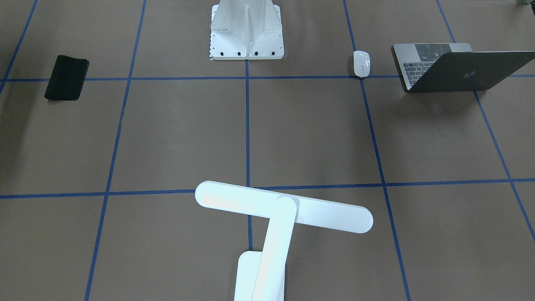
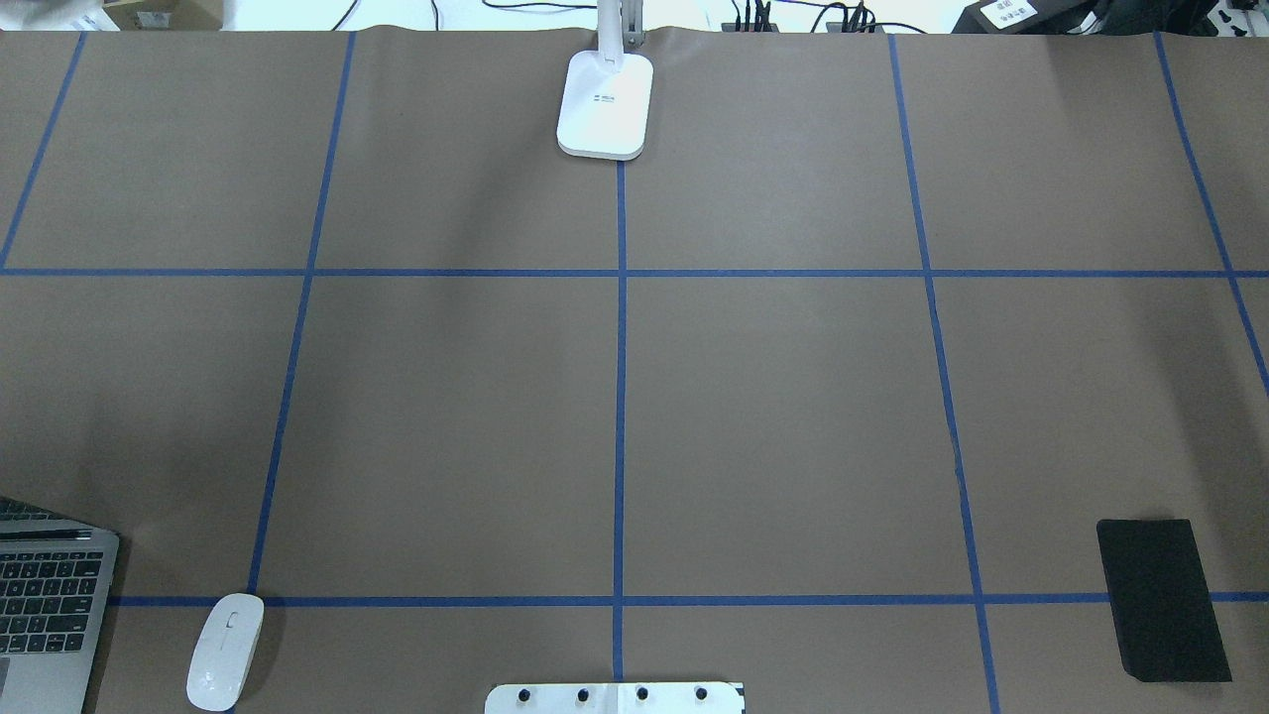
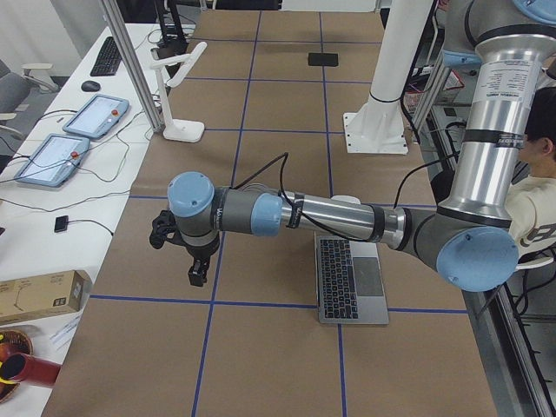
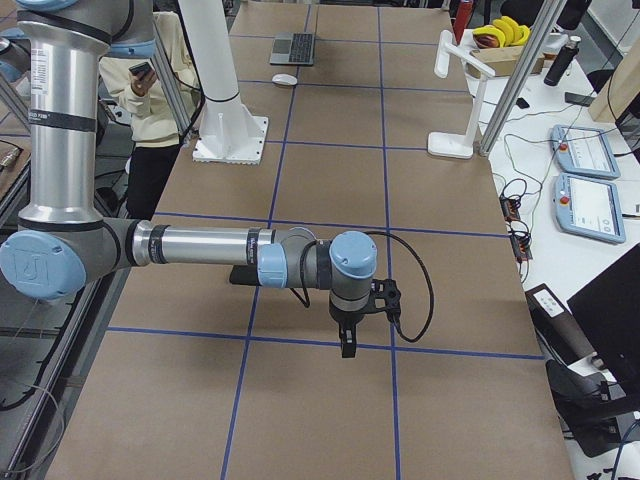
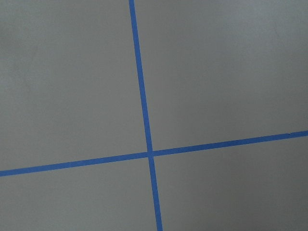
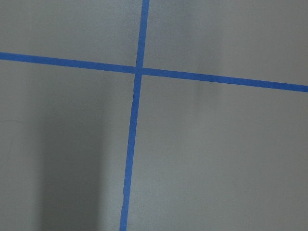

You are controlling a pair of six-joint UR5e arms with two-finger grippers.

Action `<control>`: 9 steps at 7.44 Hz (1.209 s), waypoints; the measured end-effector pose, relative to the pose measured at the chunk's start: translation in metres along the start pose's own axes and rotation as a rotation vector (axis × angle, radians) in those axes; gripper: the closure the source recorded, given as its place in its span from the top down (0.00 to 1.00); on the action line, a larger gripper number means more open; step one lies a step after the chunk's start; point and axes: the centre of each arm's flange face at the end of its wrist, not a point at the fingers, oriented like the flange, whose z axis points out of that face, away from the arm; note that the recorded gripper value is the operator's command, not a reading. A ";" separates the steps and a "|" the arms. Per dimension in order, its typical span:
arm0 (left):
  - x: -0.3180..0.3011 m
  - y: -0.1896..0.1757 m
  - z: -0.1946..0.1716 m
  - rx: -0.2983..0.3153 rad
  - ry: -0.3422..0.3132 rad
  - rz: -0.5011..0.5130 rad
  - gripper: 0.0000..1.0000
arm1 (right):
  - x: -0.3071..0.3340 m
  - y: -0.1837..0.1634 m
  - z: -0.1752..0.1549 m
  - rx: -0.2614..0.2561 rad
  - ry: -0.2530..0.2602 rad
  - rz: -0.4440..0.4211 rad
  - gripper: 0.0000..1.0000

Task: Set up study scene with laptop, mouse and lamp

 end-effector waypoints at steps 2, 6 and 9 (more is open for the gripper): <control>0.002 0.001 -0.002 0.001 -0.001 -0.015 1.00 | -0.002 -0.001 -0.002 0.009 -0.008 -0.015 1.00; -0.016 0.054 0.019 -0.041 -0.002 -0.276 1.00 | 0.005 -0.002 0.006 0.043 0.030 -0.089 1.00; -0.030 0.144 0.038 -0.100 -0.004 -0.612 1.00 | 0.003 0.010 0.008 0.043 0.017 -0.105 1.00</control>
